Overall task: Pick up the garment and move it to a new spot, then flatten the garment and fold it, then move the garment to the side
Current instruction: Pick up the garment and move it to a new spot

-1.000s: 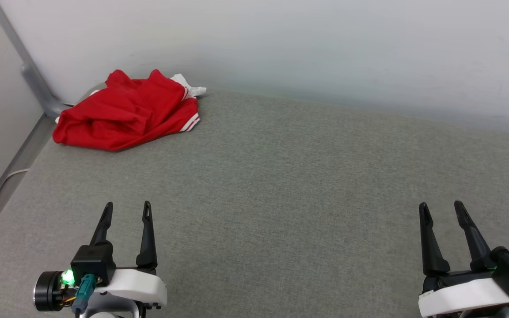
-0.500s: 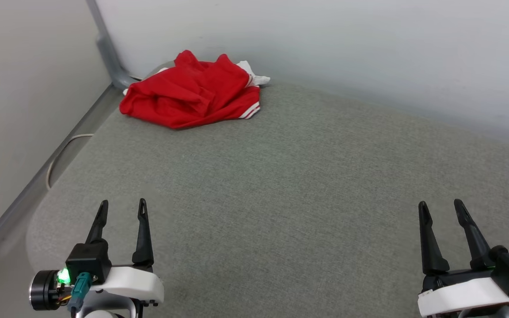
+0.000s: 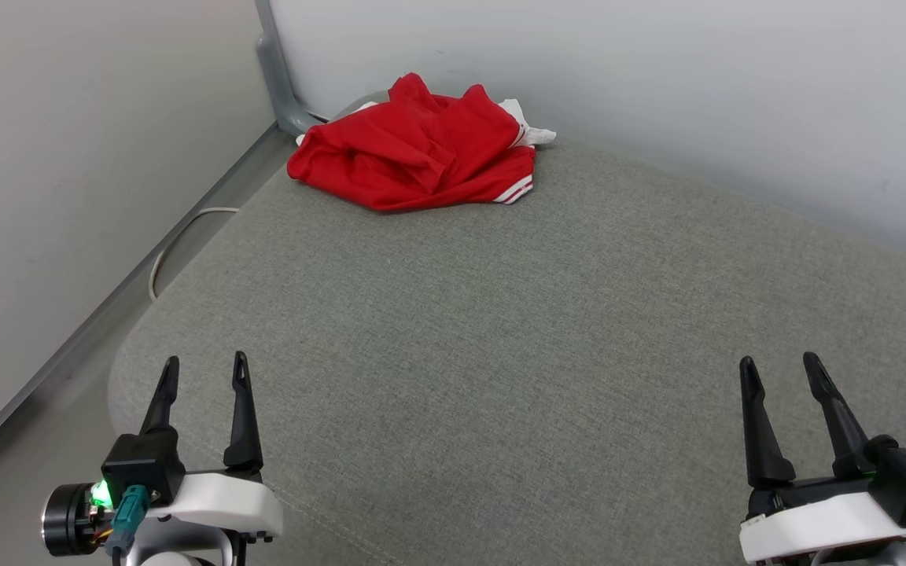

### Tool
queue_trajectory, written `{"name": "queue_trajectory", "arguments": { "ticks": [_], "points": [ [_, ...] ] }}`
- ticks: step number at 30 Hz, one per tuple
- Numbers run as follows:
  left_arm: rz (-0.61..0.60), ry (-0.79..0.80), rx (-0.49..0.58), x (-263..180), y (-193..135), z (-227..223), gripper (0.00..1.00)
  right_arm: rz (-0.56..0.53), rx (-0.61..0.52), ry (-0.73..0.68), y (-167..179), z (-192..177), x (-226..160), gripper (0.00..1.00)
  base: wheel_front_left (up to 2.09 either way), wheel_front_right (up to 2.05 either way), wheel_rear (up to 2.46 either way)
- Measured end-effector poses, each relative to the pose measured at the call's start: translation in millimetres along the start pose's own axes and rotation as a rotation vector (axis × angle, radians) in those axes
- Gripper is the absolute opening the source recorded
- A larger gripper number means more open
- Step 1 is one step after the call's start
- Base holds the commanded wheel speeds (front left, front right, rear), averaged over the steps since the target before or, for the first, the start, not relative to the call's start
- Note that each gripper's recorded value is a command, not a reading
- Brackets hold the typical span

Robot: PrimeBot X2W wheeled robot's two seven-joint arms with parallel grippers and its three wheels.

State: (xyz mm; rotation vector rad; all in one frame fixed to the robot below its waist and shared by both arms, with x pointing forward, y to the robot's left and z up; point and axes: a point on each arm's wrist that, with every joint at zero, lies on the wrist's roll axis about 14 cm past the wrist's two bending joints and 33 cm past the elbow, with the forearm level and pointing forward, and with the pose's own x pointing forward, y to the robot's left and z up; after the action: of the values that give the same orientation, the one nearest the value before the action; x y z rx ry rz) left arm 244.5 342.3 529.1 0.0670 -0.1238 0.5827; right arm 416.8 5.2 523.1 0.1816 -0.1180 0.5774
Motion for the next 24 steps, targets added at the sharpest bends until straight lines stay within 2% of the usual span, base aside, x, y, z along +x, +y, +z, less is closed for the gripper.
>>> {"name": "queue_trajectory", "arguments": {
  "ticks": [12,19,24],
  "points": [
    [-0.031,-0.02,-0.014,17,-11,5,1.0,-0.021,-0.015,-0.006,-8,2,-3,1.0,0.0,0.0,0.0],
    [-0.067,-0.136,0.004,71,-17,42,1.0,-0.067,-0.065,-0.029,-29,8,-4,1.0,0.0,0.0,0.0],
    [-0.118,-0.221,0.033,122,-34,69,1.0,-0.1,-0.109,-0.037,-47,5,0,1.0,0.0,0.0,0.0]
  ]
}}
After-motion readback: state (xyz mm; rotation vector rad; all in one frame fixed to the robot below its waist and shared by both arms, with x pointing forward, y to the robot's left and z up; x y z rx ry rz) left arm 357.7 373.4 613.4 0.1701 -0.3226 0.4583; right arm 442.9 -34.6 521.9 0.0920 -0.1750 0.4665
